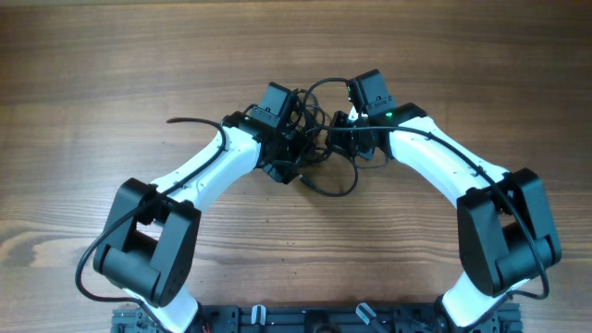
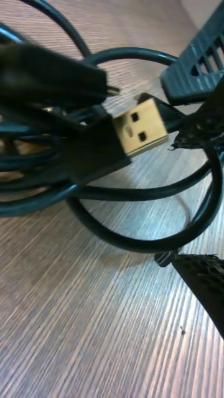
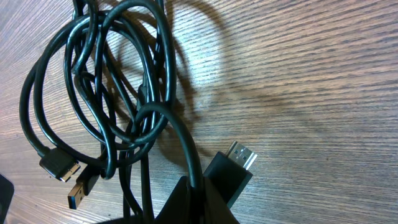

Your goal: Untangle cables

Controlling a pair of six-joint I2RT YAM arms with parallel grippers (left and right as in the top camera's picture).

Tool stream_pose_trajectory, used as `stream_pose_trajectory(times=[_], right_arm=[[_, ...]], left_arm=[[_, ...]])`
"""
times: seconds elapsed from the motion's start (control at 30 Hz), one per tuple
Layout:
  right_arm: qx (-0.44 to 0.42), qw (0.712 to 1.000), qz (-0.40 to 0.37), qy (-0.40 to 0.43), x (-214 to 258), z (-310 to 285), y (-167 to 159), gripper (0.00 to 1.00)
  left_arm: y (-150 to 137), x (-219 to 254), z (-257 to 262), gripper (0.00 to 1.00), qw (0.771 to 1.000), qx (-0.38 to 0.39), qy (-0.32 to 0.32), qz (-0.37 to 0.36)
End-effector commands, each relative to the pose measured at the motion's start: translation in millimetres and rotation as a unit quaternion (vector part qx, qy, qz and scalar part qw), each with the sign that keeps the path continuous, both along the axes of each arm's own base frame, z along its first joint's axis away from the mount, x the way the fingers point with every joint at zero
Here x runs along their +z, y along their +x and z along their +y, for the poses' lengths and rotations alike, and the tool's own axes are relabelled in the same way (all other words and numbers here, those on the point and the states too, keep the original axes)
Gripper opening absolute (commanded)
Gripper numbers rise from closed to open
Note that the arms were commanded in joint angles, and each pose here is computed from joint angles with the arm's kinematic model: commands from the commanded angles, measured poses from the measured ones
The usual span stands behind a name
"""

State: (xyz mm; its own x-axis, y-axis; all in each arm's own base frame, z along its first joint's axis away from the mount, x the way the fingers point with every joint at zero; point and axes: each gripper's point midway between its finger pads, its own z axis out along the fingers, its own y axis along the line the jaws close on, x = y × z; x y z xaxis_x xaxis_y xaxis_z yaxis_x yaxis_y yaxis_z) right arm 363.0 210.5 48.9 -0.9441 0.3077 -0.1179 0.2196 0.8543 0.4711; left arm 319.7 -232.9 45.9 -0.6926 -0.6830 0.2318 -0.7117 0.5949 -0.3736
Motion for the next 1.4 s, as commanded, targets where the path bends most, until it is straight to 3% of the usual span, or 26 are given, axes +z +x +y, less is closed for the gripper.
stream_pose_trajectory(times=[0.0, 0.1, 0.3, 0.4, 0.5, 0.63, 0.87, 1.17, 1.37], right_arm=[[-0.001, 1.000, 0.002, 0.003, -1, 1, 1, 0.06], [-0.001, 1.000, 0.002, 0.003, -1, 1, 1, 0.06], [-0.001, 1.000, 0.002, 0.003, -1, 1, 1, 0.06], [-0.001, 1.000, 0.002, 0.002, -1, 1, 1, 0.06], [0.000, 1.000, 0.002, 0.002, -1, 1, 1, 0.05], [0.009, 1.000, -0.004, -0.005, -2, 0, 2, 0.04], [0.009, 1.000, -0.005, -0.004, -2, 0, 2, 0.04], [0.031, 0.999, -0.015, -0.012, -2, -1, 2, 0.04], [0.037, 0.999, -0.020, -0.013, -2, -1, 3, 0.04]], left_arm=[[7, -8, 7, 0.50, 0.999, 0.032, 0.015, -0.002], [14, -5, 3, 0.32, 0.999, 0.033, 0.006, -0.017], [17, -5, 4, 0.20, 0.999, 0.035, 0.010, -0.025], [17, -5, 4, 0.04, 0.999, 0.031, 0.010, -0.027], [21, 1, 1, 0.04, 0.999, 0.006, -0.013, -0.037], [34, 33, -13, 0.04, 0.984, -0.092, -0.120, -0.097], [55, 70, 25, 0.04, 0.957, -0.079, -0.258, -0.102], [78, 92, 89, 0.04, 0.933, -0.075, -0.304, -0.180], [74, 122, 112, 0.04, 0.884, -0.135, -0.359, -0.268]])
